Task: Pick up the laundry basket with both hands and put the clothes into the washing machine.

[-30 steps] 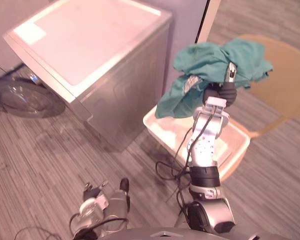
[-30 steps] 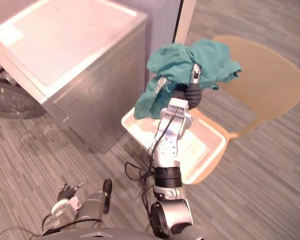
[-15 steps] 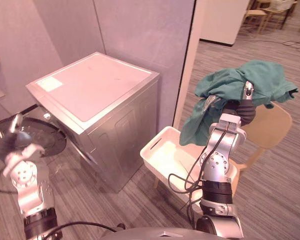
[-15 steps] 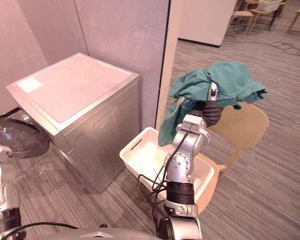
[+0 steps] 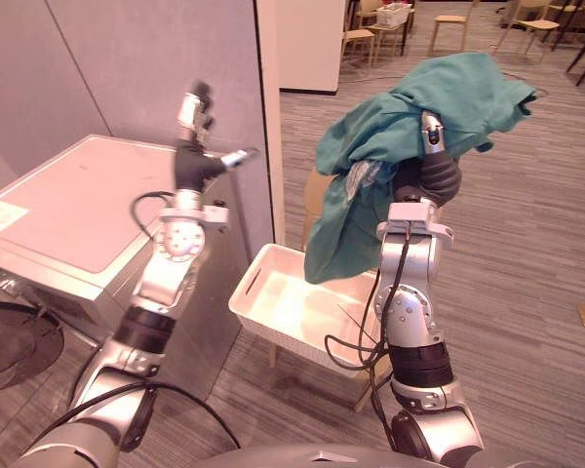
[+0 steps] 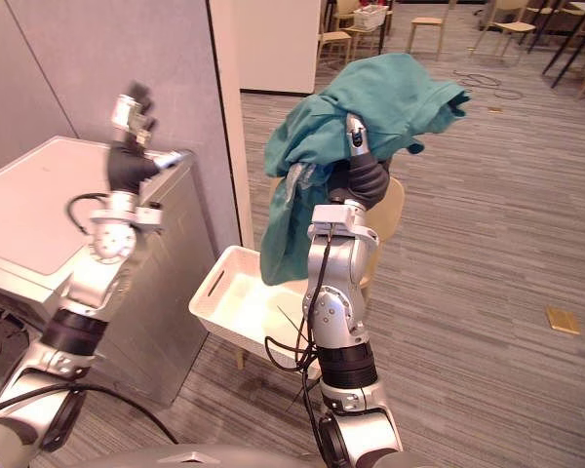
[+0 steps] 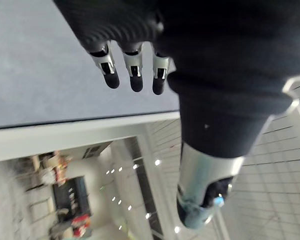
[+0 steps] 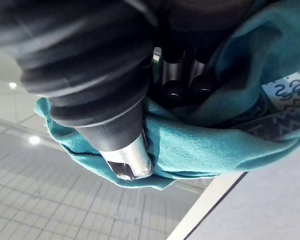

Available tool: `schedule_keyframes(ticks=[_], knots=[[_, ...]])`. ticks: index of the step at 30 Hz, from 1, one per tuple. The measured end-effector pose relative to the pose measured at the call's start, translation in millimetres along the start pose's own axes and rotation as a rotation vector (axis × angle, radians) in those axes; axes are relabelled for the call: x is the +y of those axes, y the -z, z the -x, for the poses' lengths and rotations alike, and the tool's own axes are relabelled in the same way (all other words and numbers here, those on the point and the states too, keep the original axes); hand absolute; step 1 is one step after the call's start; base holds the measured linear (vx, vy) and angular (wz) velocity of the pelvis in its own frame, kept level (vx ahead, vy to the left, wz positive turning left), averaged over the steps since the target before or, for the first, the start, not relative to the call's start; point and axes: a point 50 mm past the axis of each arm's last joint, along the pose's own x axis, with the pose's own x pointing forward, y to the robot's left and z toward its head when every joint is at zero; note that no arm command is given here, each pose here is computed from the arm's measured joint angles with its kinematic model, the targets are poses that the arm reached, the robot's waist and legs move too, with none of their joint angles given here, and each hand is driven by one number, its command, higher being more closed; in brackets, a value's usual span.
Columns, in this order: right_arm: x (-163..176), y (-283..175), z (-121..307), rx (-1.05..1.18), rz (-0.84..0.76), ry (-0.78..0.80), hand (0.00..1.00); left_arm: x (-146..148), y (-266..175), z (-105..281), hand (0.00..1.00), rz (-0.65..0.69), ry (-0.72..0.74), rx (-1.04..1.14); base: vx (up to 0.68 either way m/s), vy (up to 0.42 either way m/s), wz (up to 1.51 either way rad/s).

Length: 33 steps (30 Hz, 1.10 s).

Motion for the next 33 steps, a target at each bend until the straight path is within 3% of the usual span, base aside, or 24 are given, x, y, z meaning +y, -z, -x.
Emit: schedule_keyframes(ticks=[8,13,20,27,28,33], knots=[[-3.2,11.6,9.3,0.078,0.026,0.000,1.00,-37.4,56.7,-7.4,0.00,-0.085,0.148,0.304,-0.01,0.001,-0.11],[0.3,16.9,11.9,0.104,0.017,-0.021,1.00,-66.3,52.0,-11.5,0.00,-0.083,0.243,0.301,-0.03,0.003,-0.05],[0.1,26.4,20.5,0.141,-0.011,-0.002,1.00,-140.8,37.6,2.4,0.00,-0.016,0.467,0.275,0.00,0.000,-0.02],[-3.1,18.2,24.1,0.105,-0.021,0.013,1.00,-164.3,33.9,13.0,0.00,0.086,0.520,0.311,-0.02,-0.004,0.00],[-3.1,17.8,24.0,0.101,-0.022,0.013,1.00,-166.7,32.8,14.0,1.00,0.105,0.525,0.315,-0.04,-0.005,0.01],[-3.5,9.7,27.6,0.071,-0.034,0.014,1.00,-175.9,28.0,18.6,1.00,0.137,0.555,0.312,-0.03,-0.008,0.04]])
